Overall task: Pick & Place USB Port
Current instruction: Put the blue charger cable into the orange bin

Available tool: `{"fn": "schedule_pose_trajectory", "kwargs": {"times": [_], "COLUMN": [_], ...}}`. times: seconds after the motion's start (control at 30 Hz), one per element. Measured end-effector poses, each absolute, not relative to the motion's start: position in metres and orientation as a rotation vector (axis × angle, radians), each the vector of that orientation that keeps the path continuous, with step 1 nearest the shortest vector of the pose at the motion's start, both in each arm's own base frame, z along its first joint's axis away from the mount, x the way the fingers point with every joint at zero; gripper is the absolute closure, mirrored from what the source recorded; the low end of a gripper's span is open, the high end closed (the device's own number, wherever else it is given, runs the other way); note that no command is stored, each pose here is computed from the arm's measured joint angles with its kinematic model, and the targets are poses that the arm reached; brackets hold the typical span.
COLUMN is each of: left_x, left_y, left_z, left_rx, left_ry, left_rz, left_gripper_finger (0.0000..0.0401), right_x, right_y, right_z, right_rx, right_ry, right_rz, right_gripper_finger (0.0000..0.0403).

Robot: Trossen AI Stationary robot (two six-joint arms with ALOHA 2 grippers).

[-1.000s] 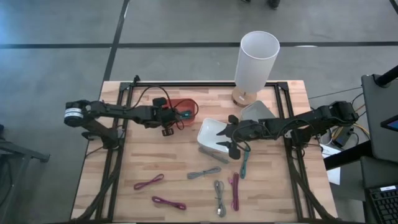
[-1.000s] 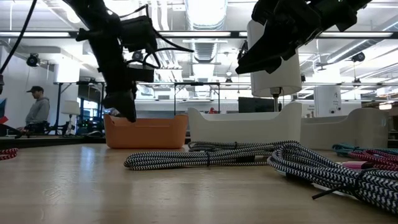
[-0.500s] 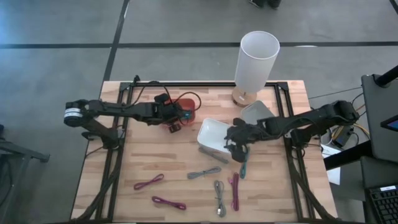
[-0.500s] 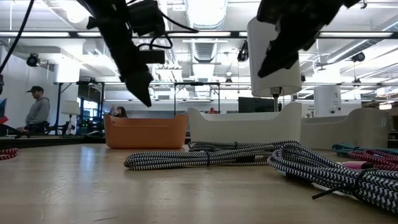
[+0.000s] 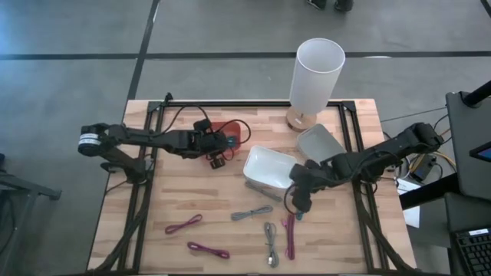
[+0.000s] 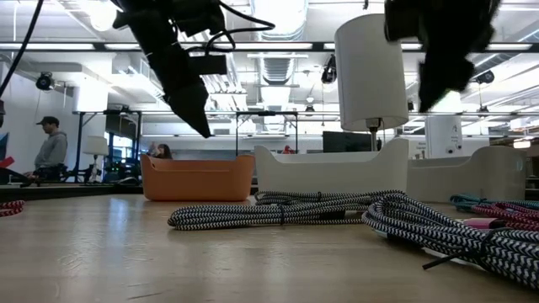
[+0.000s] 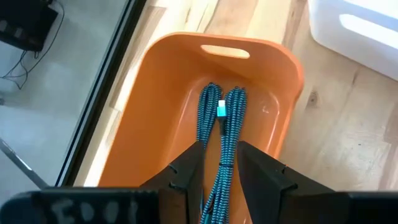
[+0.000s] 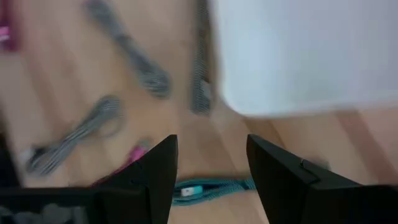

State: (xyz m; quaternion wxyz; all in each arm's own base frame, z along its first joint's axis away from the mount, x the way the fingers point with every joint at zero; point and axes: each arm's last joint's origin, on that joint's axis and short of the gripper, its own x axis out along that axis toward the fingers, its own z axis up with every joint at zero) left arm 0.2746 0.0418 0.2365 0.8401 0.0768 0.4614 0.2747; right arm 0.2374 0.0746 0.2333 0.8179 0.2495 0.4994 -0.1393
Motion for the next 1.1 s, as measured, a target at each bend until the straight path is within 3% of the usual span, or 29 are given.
{"fn": "schedule_pose_trajectory", "kwargs": {"times": [0.2,0.47,1.1], "left_x": [0.274,0.273,0.273], "left_y": [0.039,0.039,0.039], "left_z": [0.236,0.236,0.235], "left_rx": [0.172,0.174,0.172], "left_ry": [0.983,0.993,0.992], "left_rz": [0.569,0.571,0.575], "left_gripper_finger": [0.0293,0.0293,0.0293], "right_x": [0.219,0.208,0.199], "right_y": [0.067,0.064,0.061], "right_z": [0.195,0.177,0.154], "right_rx": [0.750,0.953,1.005], "right_ry": [1.090,1.079,1.031], "right_rz": [-0.596,-0.782,-0.837], "right_gripper_finger": [0.0213,0.0213,0.0213]}}
